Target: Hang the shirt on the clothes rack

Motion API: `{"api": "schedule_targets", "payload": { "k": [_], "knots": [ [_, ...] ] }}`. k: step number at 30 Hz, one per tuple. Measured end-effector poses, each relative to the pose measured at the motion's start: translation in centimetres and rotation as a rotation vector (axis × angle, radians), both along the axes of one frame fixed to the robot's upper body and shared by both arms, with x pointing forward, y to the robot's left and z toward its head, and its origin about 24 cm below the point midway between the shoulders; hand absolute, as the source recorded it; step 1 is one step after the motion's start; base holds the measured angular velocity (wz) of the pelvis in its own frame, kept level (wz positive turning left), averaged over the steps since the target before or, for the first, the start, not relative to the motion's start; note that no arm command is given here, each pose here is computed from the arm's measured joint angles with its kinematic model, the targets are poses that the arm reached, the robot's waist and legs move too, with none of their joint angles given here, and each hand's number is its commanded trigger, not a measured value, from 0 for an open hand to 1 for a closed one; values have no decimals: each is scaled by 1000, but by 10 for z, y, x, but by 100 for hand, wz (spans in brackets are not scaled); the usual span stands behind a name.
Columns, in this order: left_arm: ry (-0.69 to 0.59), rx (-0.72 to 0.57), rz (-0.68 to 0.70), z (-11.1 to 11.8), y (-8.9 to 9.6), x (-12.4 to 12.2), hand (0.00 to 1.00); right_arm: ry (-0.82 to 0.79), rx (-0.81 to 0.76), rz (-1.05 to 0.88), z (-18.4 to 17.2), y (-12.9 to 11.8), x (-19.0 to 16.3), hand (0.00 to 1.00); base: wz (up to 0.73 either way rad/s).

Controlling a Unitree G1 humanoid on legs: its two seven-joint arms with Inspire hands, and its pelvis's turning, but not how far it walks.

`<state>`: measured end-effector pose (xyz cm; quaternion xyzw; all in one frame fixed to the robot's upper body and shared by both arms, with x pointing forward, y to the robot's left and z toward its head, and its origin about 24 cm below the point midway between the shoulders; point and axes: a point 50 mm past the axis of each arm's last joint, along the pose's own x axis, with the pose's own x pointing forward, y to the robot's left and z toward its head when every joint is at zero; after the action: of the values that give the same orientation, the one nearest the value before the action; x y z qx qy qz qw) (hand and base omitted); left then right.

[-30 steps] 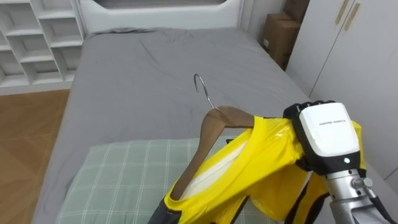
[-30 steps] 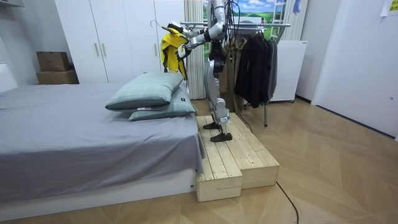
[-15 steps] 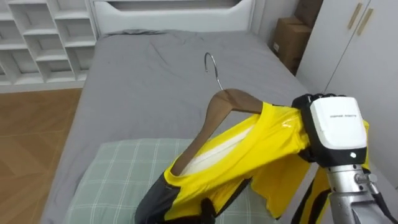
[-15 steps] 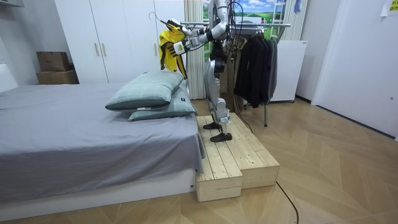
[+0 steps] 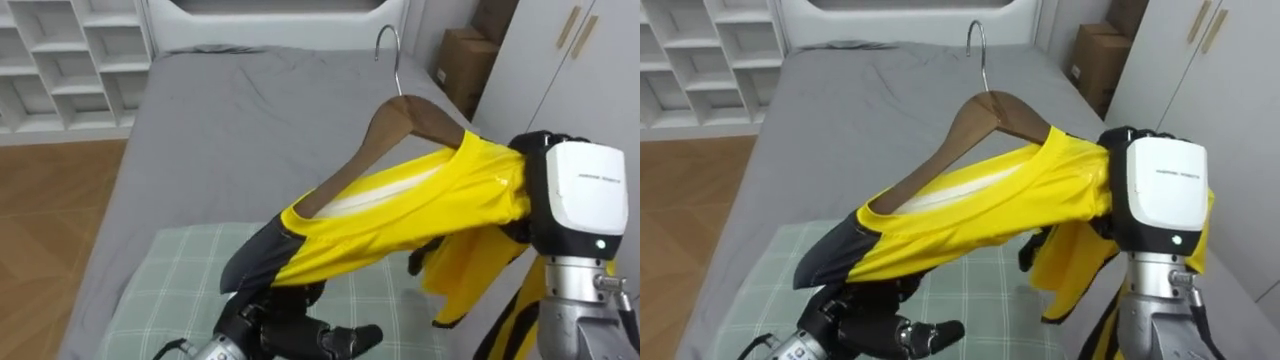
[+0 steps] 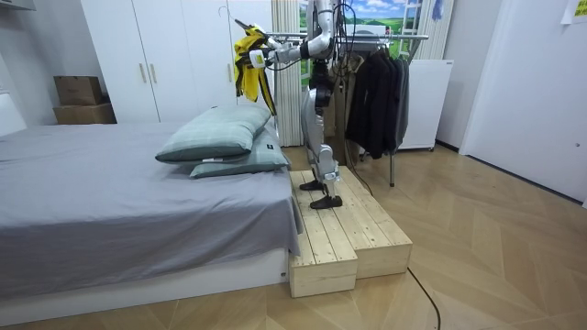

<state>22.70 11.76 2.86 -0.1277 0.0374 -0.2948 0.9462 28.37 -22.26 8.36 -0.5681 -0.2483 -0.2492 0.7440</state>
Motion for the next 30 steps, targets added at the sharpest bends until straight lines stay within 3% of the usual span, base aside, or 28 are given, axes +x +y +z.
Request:
{"api": "schedule_targets", "payload": {
  "k": [6,11,18,22,30],
  "knots": [
    [-27,-59,-36,10,-8,-1,0,17,0,-24,-4,-1,0,100,10],
    [29,-199,-126,10,-17,-6,0,25,4,-36,-5,0,0,100,0],
    [3,-199,-214,15,-26,-5,0,32,9,-49,-7,-1,0,100,0],
    [4,-172,-236,14,-27,-7,0,46,29,-52,-9,1,1,100,-2],
    [4,70,-257,-3,-15,-17,0,27,21,-34,-3,3,1,100,-12]
  ]
}}
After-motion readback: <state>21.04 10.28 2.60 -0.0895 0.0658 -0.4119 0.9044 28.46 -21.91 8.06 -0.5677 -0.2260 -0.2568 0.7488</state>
